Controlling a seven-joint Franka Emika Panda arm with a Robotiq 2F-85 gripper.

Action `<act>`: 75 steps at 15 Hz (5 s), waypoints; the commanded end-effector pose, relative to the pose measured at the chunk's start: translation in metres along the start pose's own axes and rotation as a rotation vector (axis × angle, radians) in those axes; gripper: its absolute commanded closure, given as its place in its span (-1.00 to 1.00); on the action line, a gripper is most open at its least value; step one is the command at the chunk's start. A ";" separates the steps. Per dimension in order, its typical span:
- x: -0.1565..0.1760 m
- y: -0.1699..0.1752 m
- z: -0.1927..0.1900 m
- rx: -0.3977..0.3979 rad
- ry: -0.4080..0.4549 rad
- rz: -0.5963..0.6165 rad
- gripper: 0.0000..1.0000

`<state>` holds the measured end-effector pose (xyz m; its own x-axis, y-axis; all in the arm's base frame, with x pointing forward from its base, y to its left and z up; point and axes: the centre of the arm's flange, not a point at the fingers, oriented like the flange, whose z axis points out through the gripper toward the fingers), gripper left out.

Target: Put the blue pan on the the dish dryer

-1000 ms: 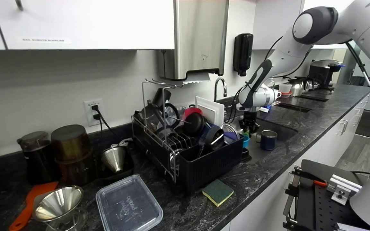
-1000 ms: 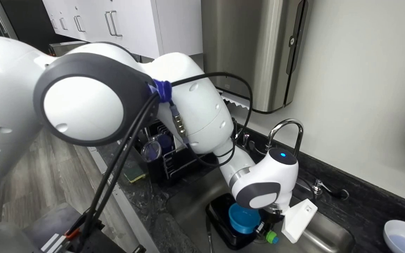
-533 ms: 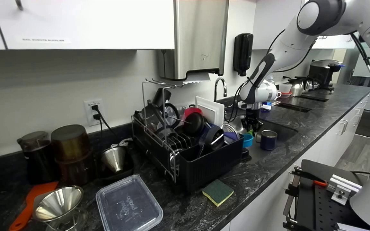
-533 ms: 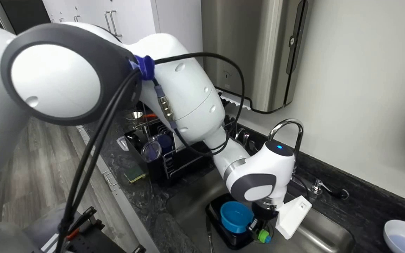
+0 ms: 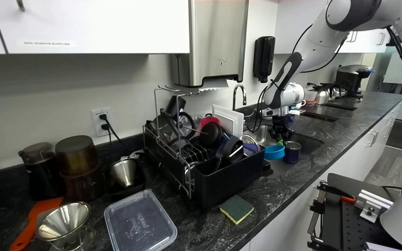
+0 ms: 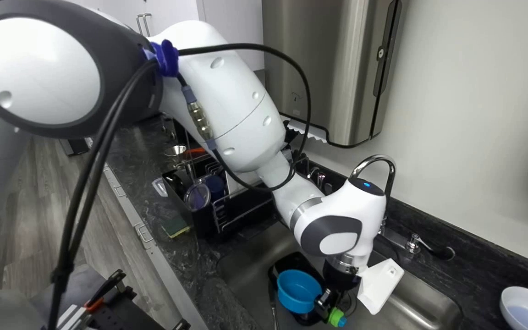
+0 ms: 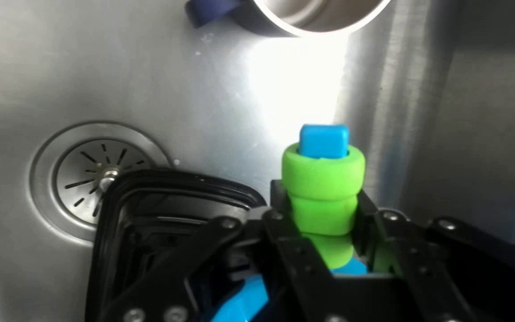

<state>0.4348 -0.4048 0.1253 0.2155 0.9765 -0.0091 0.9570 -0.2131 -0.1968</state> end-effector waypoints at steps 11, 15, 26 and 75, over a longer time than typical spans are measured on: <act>0.020 -0.066 -0.053 0.275 -0.014 -0.044 0.83; 0.042 -0.078 -0.070 0.302 -0.018 -0.066 0.83; 0.064 -0.111 -0.109 0.202 -0.035 -0.003 0.83; 0.230 -0.185 -0.228 -0.427 0.141 -0.071 0.83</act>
<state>0.3403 -0.1572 0.3798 0.0249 0.9968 0.0761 0.9734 -0.0415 0.2254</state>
